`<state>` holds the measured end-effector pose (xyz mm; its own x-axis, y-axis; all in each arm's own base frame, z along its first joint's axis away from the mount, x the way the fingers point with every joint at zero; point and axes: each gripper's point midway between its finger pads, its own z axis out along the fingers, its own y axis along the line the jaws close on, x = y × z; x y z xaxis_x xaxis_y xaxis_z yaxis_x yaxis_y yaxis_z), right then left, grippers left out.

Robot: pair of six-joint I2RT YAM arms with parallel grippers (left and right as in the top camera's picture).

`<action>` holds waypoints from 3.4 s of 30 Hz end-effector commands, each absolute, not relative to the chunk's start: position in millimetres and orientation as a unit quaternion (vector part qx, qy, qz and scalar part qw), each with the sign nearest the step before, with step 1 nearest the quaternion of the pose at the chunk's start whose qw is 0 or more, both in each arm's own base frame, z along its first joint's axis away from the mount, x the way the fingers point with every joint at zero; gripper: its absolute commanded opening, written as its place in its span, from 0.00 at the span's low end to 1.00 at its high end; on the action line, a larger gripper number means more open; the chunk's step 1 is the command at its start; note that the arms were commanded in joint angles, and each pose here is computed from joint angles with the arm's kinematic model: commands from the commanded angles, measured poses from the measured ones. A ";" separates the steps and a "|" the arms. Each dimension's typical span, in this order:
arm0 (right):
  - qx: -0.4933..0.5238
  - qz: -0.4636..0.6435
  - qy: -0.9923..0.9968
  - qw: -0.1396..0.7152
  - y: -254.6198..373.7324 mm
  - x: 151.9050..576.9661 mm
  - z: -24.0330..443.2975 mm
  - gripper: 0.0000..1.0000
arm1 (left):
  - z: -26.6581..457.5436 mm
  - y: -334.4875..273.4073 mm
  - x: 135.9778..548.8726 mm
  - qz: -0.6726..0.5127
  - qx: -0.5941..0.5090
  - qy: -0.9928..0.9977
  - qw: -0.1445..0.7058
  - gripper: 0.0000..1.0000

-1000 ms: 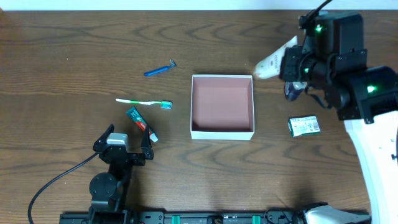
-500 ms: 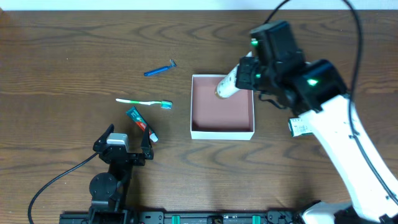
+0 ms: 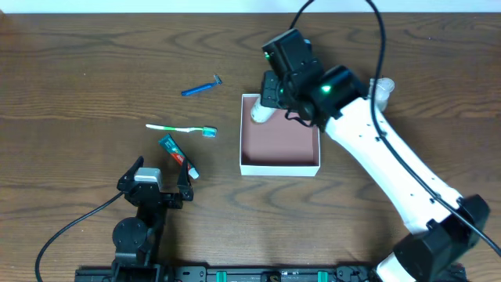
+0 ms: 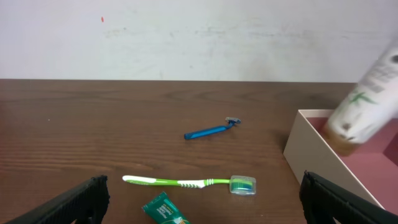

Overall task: Pack container
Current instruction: 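Carry the Pantene tube over the box and lower it inside, then release the tube upright in the box's left corner, withdraw right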

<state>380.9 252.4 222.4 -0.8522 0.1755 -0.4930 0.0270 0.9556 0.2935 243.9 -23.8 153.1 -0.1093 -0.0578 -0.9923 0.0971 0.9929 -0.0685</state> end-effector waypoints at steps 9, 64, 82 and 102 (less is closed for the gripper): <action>0.047 0.145 0.949 0.277 287.7 398.2 197.9 0.01 | 138.2 -26.0 242.8 -0.061 0.020 0.757 0.650 0.98; 0.158 -0.037 0.949 0.271 16.6 389.5 259.4 0.78 | 138.1 -26.0 242.8 -0.061 0.020 0.757 0.650 0.98; 0.024 -0.067 0.983 0.168 -1.2 425.2 172.1 0.80 | 138.1 -26.0 242.8 -0.061 0.020 0.757 0.650 0.98; -0.020 -0.053 0.989 0.135 1.1 443.5 125.9 0.71 | 138.0 -26.0 242.8 -0.061 0.020 0.758 0.650 0.98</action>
